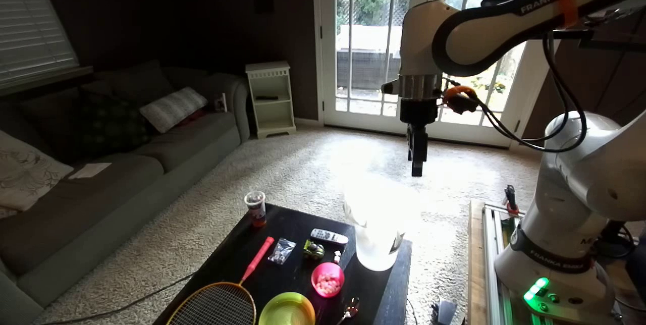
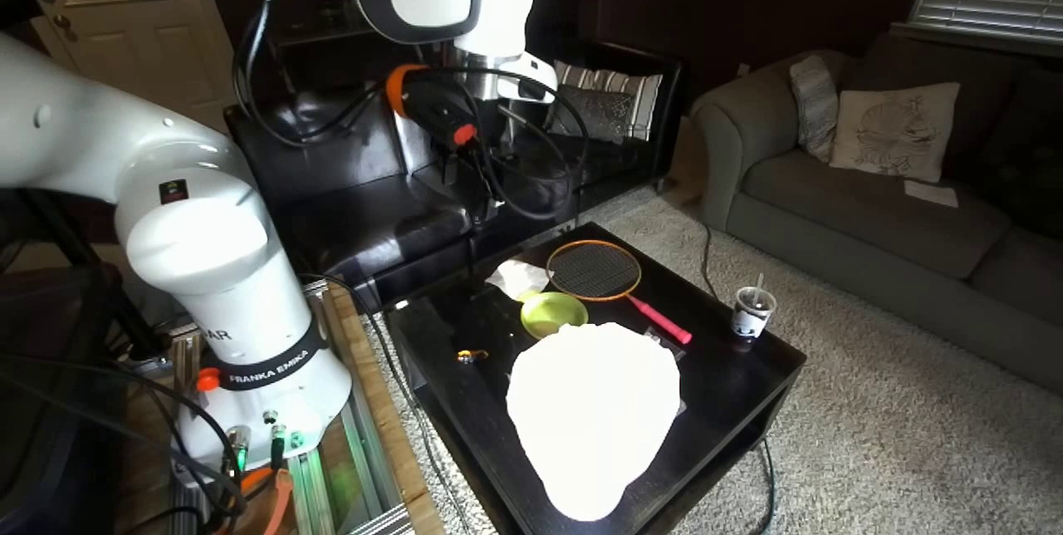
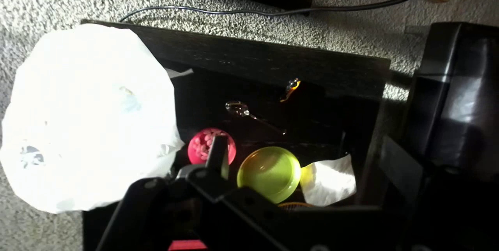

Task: Move the orange and black object to the left.

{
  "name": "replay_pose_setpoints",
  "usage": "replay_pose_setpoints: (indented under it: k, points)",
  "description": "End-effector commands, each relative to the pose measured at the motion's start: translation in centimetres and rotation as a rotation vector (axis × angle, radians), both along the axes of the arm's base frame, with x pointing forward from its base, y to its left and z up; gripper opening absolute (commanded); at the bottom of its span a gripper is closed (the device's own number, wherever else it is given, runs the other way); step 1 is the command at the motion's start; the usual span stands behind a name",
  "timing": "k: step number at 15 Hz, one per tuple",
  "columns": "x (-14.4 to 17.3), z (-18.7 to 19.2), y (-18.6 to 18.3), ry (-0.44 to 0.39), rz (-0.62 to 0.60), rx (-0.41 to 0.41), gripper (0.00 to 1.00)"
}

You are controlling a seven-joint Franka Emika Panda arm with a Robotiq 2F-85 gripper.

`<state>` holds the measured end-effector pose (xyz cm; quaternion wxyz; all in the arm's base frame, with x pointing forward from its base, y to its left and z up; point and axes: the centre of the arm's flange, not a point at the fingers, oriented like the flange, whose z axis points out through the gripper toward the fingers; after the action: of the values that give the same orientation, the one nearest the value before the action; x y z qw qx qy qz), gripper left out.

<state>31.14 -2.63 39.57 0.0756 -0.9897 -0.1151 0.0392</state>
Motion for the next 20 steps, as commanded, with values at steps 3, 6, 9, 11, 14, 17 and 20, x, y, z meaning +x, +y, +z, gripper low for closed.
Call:
replay_pose_setpoints:
  k: [3, 6, 9, 11, 14, 17, 20]
  points:
    - [2.5, -6.8, 11.2, -0.006, 0.257, -0.034, 1.00]
    - [2.5, -11.1, 15.9, 0.022, 0.401, -0.065, 1.00]
    - [2.0, -15.5, 18.9, 0.080, 0.537, -0.031, 1.00]
    - [2.0, -15.9, 18.9, 0.103, 0.604, -0.020, 1.00]
    - [1.2, -15.5, 18.7, 0.107, 0.561, -0.052, 1.00]
    - [1.3, -15.2, 18.7, 0.098, 0.559, -0.052, 1.00]
    - [1.4, -17.4, 19.7, 0.121, 0.586, -0.037, 1.00]
